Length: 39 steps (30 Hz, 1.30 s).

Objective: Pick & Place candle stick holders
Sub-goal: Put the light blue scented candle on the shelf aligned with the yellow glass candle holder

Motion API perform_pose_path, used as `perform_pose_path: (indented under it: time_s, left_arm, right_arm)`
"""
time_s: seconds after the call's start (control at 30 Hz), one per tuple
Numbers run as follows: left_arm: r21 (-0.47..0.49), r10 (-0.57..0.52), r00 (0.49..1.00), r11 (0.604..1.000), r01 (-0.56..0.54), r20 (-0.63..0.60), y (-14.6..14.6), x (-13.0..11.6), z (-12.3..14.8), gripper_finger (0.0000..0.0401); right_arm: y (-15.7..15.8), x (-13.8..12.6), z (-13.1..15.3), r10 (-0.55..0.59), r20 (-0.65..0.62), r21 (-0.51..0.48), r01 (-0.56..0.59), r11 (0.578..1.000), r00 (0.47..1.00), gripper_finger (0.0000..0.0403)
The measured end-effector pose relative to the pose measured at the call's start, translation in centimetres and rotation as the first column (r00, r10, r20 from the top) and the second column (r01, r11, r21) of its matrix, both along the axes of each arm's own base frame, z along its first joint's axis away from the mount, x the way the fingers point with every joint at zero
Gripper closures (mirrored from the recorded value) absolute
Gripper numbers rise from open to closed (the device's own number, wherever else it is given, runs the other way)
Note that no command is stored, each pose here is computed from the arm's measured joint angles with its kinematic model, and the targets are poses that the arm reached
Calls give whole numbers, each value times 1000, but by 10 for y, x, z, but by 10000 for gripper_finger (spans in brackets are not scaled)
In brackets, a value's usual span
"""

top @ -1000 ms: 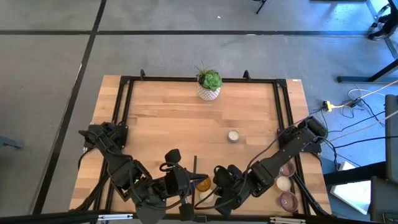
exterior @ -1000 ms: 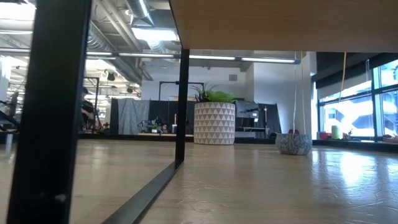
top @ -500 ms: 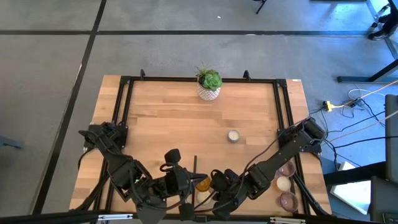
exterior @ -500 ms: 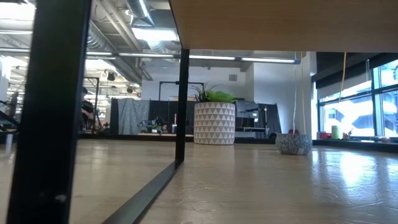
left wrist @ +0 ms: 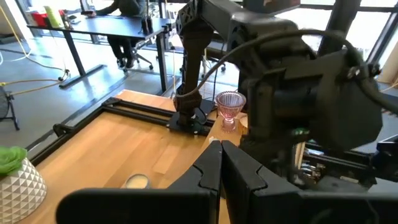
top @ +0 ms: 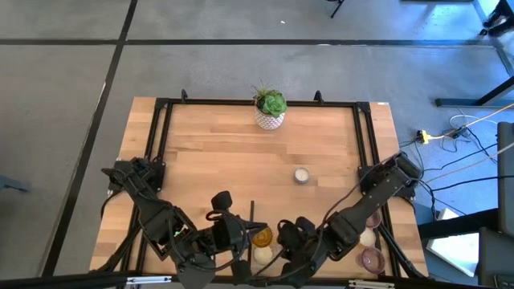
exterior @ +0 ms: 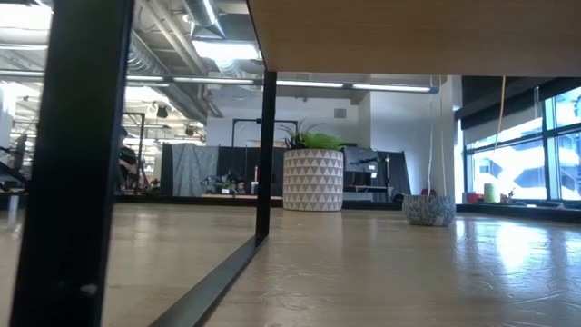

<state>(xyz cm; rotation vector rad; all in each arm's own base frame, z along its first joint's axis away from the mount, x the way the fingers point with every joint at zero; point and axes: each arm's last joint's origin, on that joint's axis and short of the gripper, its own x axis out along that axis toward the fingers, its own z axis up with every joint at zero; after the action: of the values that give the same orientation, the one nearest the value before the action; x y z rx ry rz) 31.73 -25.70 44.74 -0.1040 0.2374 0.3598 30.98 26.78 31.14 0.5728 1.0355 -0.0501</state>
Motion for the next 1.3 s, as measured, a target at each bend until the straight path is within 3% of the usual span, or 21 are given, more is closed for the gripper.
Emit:
perform_pose_path:
  time_s: [0.3,0.47,0.63,0.77,0.9,1.1,1.3]
  left_arm:
    - [7,81,997,997,-81,10,22,1,8,398]
    - [-95,36,996,995,-43,-78,50,15,5,398]
    - [-163,22,986,985,-50,-165,73,25,-2,398]
    - [-154,69,979,983,-99,-191,91,33,-4,398]
    - [-165,103,976,977,-136,-192,111,40,-2,398]
    - [-185,103,970,972,-145,-219,131,48,-3,398]
    - [-181,92,960,973,-143,-266,151,54,-5,398]
  right_arm:
    - [-1,-28,45,29,-60,-83,-34,996,998,403]
    - [5,-44,65,121,-37,-105,-124,987,992,403]
    - [13,-59,66,210,-33,-190,-213,959,977,403]
    - [13,-76,68,277,-66,-297,-284,911,958,403]
    - [18,-94,72,338,-63,-338,-339,878,939,403]
    - [28,-98,70,321,-6,-324,-305,896,947,403]
    - [16,-107,72,288,16,-359,-263,895,957,403]
